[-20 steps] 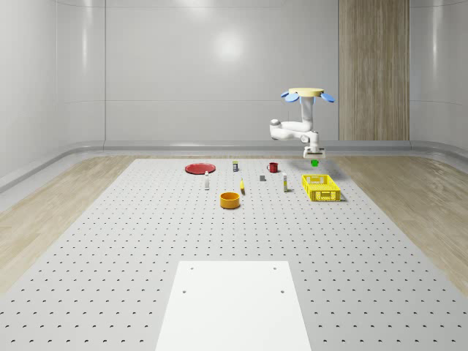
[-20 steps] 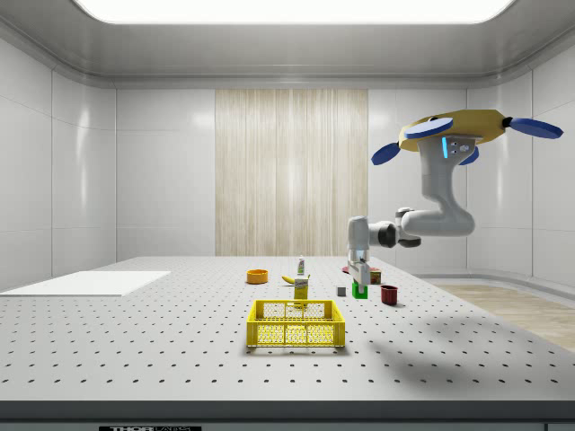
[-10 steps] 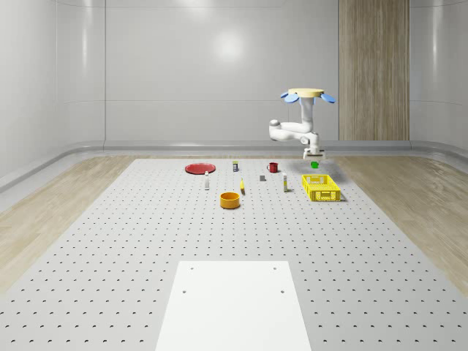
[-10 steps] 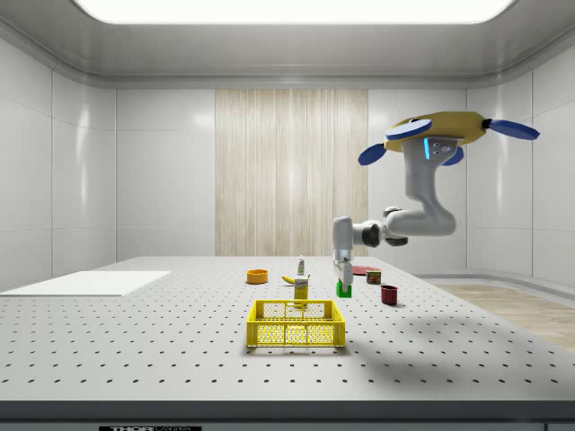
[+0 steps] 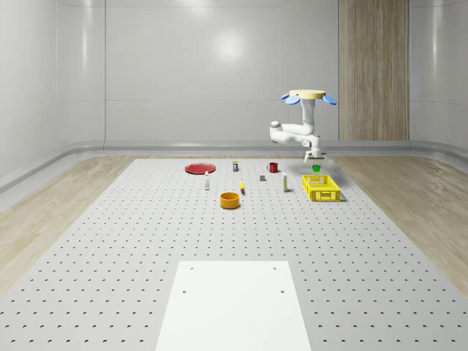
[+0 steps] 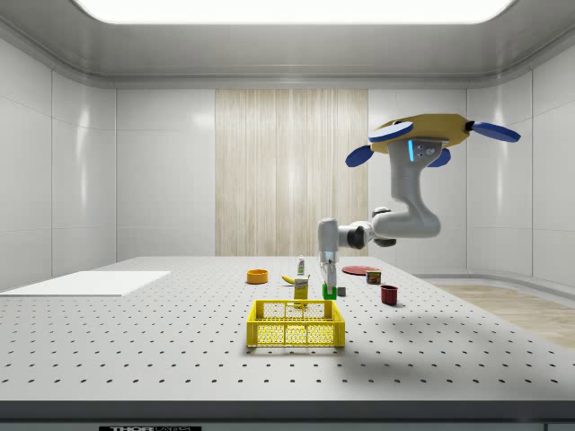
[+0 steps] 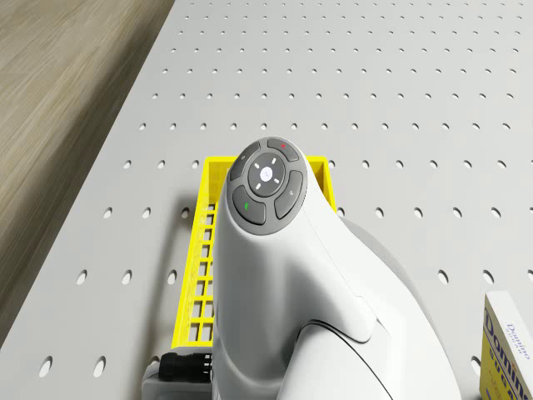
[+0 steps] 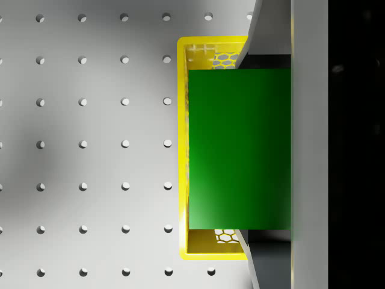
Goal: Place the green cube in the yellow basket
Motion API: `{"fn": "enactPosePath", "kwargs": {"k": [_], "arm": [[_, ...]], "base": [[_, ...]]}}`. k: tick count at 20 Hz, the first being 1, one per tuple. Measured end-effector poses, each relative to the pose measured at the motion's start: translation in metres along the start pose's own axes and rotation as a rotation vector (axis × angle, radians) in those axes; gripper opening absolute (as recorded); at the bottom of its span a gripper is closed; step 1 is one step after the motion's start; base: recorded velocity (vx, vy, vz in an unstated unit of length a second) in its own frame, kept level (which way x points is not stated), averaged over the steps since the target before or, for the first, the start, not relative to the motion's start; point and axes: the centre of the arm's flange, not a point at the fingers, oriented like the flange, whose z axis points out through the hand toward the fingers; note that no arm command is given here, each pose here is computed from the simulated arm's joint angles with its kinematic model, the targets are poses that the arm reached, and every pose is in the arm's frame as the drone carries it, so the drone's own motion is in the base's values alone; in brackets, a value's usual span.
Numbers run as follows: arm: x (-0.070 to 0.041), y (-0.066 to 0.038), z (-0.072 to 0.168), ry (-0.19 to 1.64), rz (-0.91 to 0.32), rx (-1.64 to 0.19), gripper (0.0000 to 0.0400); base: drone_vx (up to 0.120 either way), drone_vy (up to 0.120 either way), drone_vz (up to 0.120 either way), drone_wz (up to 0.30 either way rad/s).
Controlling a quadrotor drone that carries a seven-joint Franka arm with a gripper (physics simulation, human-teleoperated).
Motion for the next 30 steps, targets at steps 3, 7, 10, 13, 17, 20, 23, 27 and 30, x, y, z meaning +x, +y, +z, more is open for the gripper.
{"fn": "enactPosePath", "kwargs": {"k": [3,7,10,13,17,20,23,27,30], "arm": [[0.000,0.000,0.000,0.000,0.000,0.000,0.0251],[0.000,0.000,0.000,0.000,0.000,0.000,0.0251],[0.000,0.000,0.000,0.000,0.000,0.000,0.0251],[0.000,0.000,0.000,0.000,0.000,0.000,0.0251],[0.000,0.000,0.000,0.000,0.000,0.000,0.0251],[0.000,0.000,0.003,0.000,-0.002,0.000,0.0251],[0.000,0.000,0.013,0.000,-0.001,0.000,0.0250],[0.000,0.000,0.030,0.000,0.001,0.000,0.0250],[0.000,0.000,0.044,0.000,0.001,0.000,0.0250]], "base": [[0.120,0.000,-0.120,0.000],[0.120,0.000,-0.020,0.000],[0.120,0.000,-0.040,0.000],[0.120,0.000,-0.053,0.000],[0.120,0.000,0.000,0.000],[0.013,0.000,0.000,0.000],[0.000,0.000,0.000,0.000],[0.000,0.000,0.000,0.000],[0.000,0.000,0.000,0.000]]}}
